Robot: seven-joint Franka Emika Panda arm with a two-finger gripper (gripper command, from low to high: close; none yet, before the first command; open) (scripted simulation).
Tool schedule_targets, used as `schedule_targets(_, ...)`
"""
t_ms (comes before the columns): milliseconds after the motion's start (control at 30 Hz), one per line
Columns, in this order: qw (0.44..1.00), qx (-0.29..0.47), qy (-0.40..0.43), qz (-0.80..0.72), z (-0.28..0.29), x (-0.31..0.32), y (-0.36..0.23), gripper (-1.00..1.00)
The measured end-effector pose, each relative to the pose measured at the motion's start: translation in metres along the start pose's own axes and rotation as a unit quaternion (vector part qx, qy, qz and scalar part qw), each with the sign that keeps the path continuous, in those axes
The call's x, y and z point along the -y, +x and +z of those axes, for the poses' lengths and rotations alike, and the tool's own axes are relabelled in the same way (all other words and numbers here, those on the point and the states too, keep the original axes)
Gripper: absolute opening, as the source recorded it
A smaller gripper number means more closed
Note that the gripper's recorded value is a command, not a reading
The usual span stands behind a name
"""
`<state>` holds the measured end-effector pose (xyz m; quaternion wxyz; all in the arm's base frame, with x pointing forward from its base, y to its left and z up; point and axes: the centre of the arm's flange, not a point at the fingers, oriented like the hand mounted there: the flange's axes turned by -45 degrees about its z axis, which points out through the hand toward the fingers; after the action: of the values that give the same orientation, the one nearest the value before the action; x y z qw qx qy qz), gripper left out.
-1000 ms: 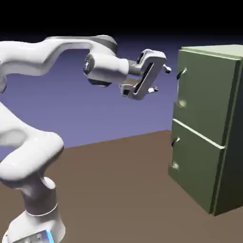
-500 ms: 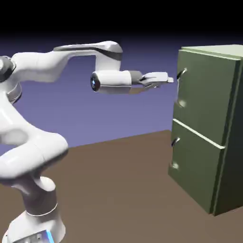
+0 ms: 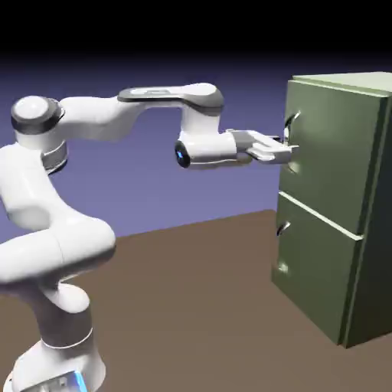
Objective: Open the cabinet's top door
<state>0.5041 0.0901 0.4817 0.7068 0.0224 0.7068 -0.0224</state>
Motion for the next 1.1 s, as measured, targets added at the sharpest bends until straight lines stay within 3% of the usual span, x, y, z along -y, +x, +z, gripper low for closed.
schedule_targets(333, 0.997, 0.0, -0.077, 0.0, -0.037, 0.025, 0.0, -1.0)
schedule_targets(1100, 0.991, -0.001, -0.131, -0.026, -0.054, 0.043, 0.0, -1.0)
